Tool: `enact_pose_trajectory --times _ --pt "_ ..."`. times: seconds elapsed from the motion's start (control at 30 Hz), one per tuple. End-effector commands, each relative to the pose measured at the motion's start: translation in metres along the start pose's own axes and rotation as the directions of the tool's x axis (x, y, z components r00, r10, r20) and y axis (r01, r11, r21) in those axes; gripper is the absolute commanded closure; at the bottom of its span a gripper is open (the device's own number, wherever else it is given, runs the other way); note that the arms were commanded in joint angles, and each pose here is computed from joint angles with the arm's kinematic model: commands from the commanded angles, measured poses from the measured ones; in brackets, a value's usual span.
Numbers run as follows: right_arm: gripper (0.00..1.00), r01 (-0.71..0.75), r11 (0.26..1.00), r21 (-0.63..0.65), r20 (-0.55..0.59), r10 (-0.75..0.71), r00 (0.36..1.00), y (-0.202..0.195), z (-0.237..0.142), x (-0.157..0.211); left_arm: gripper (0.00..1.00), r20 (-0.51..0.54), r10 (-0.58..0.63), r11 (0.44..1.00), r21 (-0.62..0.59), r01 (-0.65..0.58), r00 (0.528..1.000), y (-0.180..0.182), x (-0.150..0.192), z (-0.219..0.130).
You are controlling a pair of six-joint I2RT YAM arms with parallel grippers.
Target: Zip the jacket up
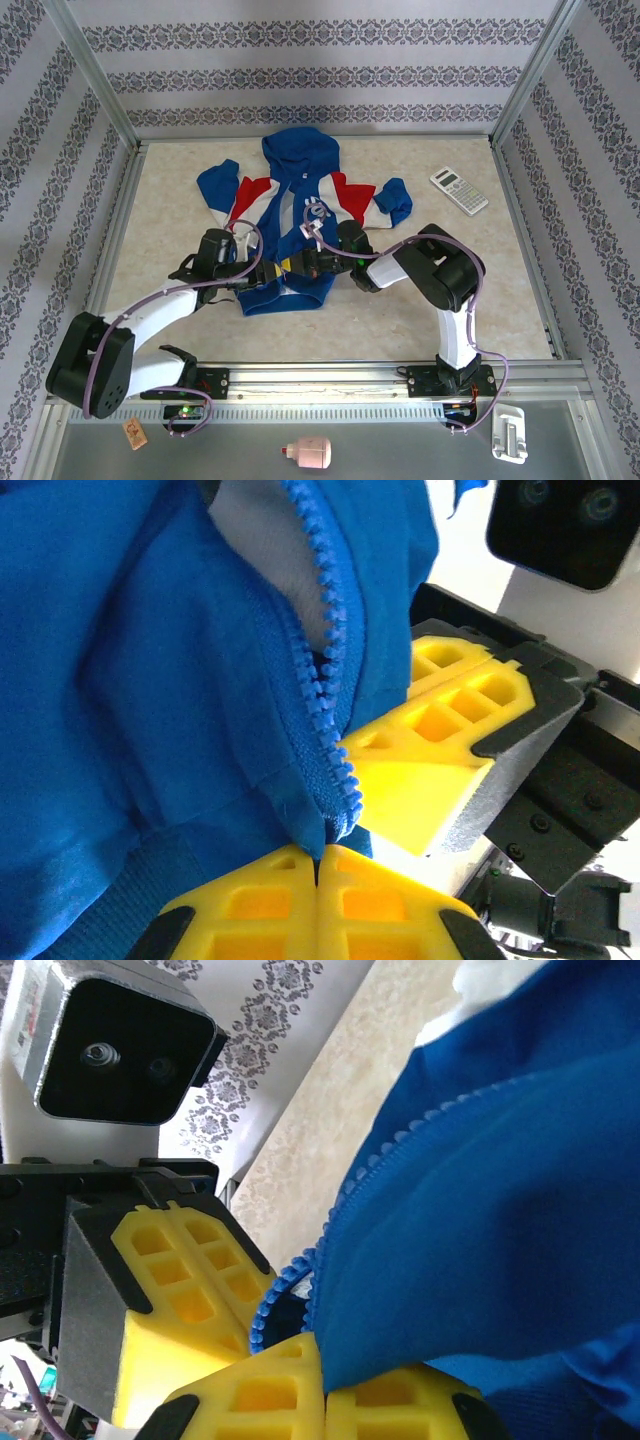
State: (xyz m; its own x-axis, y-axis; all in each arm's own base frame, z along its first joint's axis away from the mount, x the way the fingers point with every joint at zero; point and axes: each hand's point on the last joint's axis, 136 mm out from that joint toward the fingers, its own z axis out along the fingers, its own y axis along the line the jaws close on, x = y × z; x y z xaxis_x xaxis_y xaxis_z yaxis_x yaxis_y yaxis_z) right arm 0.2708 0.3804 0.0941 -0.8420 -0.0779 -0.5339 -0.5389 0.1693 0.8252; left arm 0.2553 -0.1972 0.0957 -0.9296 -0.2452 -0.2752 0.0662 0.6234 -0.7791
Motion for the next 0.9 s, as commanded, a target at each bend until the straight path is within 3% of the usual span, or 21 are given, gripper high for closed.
enact_pose_trajectory --times 0.0,0.13,0.33,0.63,0.87 --pt "0.9 0.079 0.997 -0.012 0.086 -0.078 0.993 0.01 -0.005 -0.024 1.0 -0.12 -0.009 0.999 -0.044 0.004 0.993 0.001 0.023 0.003" --pt "0.75 0.092 0.996 0.017 0.094 -0.093 0.991 0.006 -0.016 -0.022 1.0 -0.184 -0.005 0.998 -0.063 -0.007 0.983 -0.002 0.022 0.006" --pt "0.61 0.12 0.991 0.052 0.094 -0.125 0.988 0.007 -0.031 -0.017 1.0 -0.25 -0.029 0.998 -0.064 0.013 0.968 -0.007 0.021 0.011" --pt "0.63 0.187 0.972 0.145 0.086 -0.201 0.976 0.009 -0.047 -0.003 1.0 -0.257 -0.022 0.996 -0.088 0.0 0.966 -0.014 0.015 0.006" --pt "0.68 0.298 0.908 0.295 -0.052 -0.296 0.954 0.006 -0.036 0.035 1.0 -0.235 -0.035 0.995 -0.099 0.012 0.971 -0.012 0.013 0.006"
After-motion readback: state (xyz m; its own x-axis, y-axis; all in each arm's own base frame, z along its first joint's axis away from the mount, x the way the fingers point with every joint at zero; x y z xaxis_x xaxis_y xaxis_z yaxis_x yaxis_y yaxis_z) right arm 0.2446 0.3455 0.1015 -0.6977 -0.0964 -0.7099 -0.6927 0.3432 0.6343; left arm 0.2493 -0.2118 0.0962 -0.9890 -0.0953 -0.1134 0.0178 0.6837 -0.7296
